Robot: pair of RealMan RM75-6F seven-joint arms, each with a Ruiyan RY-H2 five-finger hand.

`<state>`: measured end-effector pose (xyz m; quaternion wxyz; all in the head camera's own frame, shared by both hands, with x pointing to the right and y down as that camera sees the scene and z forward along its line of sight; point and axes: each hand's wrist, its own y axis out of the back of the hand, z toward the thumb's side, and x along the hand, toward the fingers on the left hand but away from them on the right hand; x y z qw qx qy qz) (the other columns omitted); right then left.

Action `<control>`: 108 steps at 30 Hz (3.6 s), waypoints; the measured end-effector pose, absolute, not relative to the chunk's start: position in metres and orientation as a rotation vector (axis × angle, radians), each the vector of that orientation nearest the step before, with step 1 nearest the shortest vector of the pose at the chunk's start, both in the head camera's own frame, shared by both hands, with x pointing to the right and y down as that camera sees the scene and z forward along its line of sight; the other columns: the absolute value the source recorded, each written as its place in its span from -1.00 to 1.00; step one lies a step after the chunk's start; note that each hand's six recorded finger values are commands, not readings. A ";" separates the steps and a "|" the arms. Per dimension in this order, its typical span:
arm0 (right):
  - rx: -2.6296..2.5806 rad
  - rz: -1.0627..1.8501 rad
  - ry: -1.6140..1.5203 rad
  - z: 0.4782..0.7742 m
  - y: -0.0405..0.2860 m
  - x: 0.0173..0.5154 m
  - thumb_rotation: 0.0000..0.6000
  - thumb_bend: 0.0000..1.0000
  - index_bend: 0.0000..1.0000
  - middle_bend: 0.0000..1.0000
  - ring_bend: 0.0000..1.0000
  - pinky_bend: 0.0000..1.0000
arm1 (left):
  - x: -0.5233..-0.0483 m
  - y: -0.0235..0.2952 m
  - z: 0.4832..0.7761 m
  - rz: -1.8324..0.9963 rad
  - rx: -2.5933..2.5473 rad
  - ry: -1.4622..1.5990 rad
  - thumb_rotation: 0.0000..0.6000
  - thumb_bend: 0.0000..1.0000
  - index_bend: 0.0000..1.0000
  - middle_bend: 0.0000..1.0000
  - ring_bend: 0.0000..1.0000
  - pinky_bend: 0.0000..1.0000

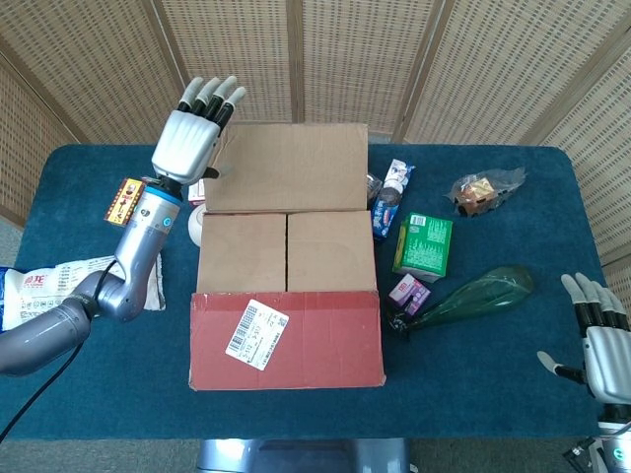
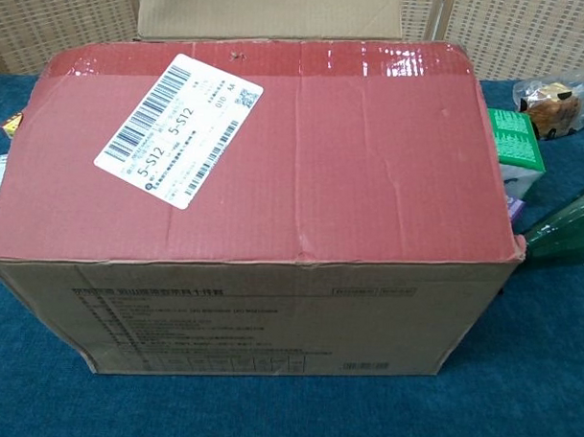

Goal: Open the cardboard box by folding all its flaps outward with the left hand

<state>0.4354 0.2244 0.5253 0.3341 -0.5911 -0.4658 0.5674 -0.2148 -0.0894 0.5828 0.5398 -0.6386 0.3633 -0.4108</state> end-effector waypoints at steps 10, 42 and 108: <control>-1.551 1.478 -1.211 0.526 0.225 0.433 1.00 -0.84 -1.00 -1.00 -1.00 -0.81 | -0.216 -0.064 0.593 -0.995 -1.692 0.792 1.00 -0.88 -1.00 -1.00 -1.00 -0.82; -1.584 1.458 -1.170 0.534 0.225 0.418 1.00 -0.84 -1.00 -1.00 -1.00 -0.81 | -0.252 0.038 0.554 -1.206 -2.474 0.638 1.00 -0.87 -1.00 -1.00 -1.00 -0.54; -1.615 1.428 -1.155 0.531 0.229 0.408 1.00 -0.83 -1.00 -1.00 -1.00 -0.81 | -0.233 0.096 0.508 -0.638 -3.302 0.499 1.00 -0.87 -1.00 -1.00 -0.81 0.06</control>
